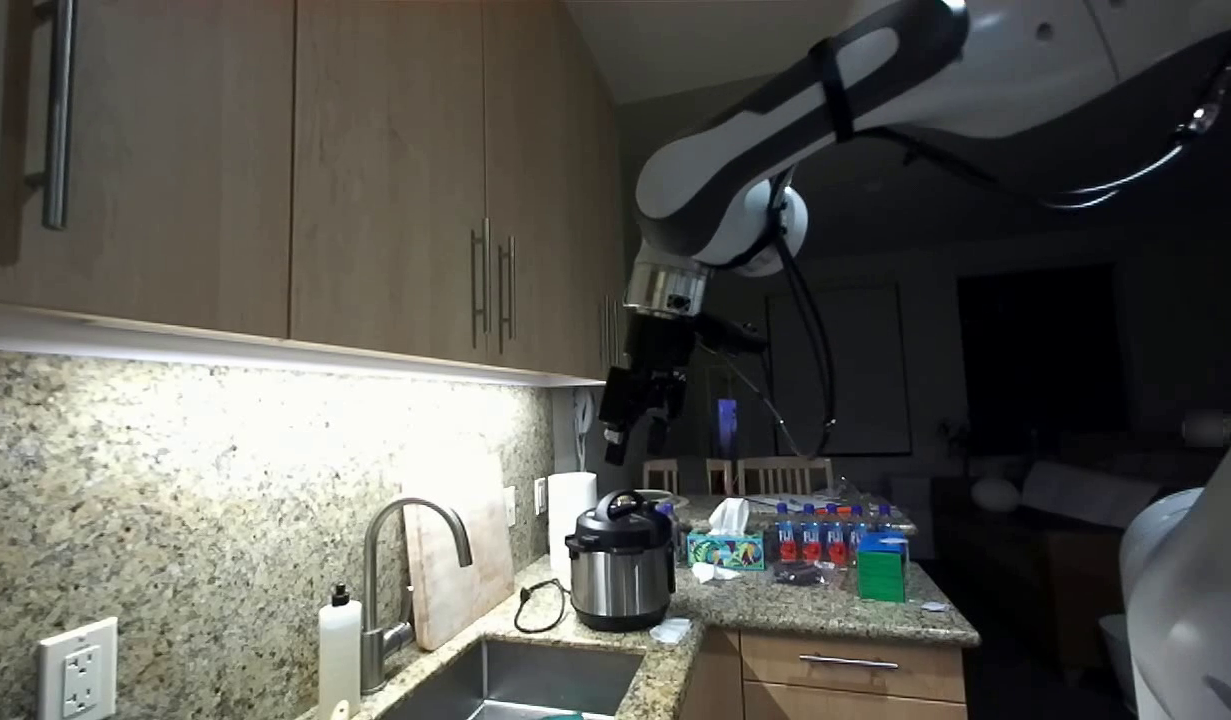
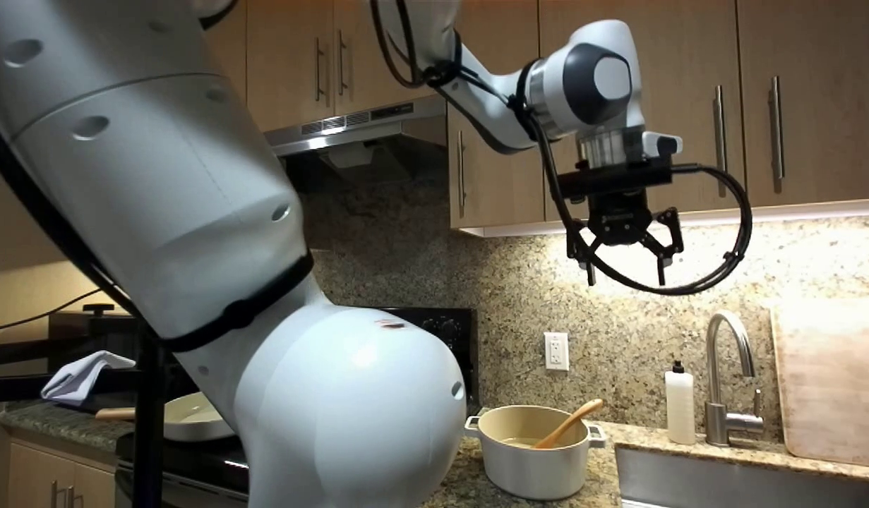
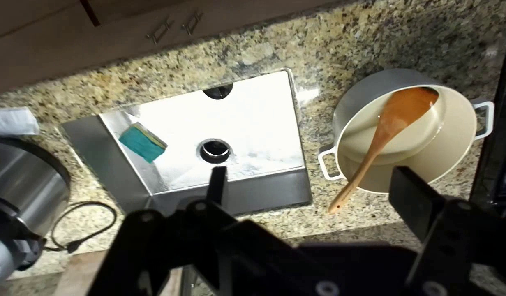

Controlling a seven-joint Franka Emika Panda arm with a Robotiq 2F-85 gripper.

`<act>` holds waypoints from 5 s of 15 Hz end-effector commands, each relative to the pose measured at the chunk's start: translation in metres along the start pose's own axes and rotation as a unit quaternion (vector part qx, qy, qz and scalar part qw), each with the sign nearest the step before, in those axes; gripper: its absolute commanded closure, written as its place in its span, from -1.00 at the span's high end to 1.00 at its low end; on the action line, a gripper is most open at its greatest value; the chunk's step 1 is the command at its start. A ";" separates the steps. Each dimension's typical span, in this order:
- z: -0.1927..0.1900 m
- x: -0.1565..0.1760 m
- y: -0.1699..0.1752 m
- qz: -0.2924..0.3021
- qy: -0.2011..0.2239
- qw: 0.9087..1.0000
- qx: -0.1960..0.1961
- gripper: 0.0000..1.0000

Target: Use the cooking stick to stir the contents in the white pot

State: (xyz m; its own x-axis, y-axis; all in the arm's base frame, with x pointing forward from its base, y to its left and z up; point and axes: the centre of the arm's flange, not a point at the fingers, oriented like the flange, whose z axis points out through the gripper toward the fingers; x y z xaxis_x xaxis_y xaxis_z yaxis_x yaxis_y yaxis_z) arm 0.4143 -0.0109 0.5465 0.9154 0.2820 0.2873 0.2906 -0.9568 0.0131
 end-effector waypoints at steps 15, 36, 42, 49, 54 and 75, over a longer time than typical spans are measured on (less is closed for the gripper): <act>0.171 0.073 -0.037 -0.218 0.019 0.944 0.247 1.00; 0.212 0.184 0.050 -0.234 0.009 0.870 0.435 1.00; 0.284 0.214 0.012 -0.091 0.088 0.876 0.465 1.00; 0.360 0.241 -0.008 0.095 0.136 0.883 0.440 1.00; 0.376 0.239 -0.004 0.164 0.164 0.873 0.429 1.00; 0.439 0.191 -0.045 0.223 0.059 0.848 0.477 1.00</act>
State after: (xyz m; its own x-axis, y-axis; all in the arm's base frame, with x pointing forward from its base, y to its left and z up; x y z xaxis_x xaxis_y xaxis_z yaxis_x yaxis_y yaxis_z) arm 0.7210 0.1104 0.1805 0.9730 -0.1547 0.1713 0.0812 -0.4652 -0.8815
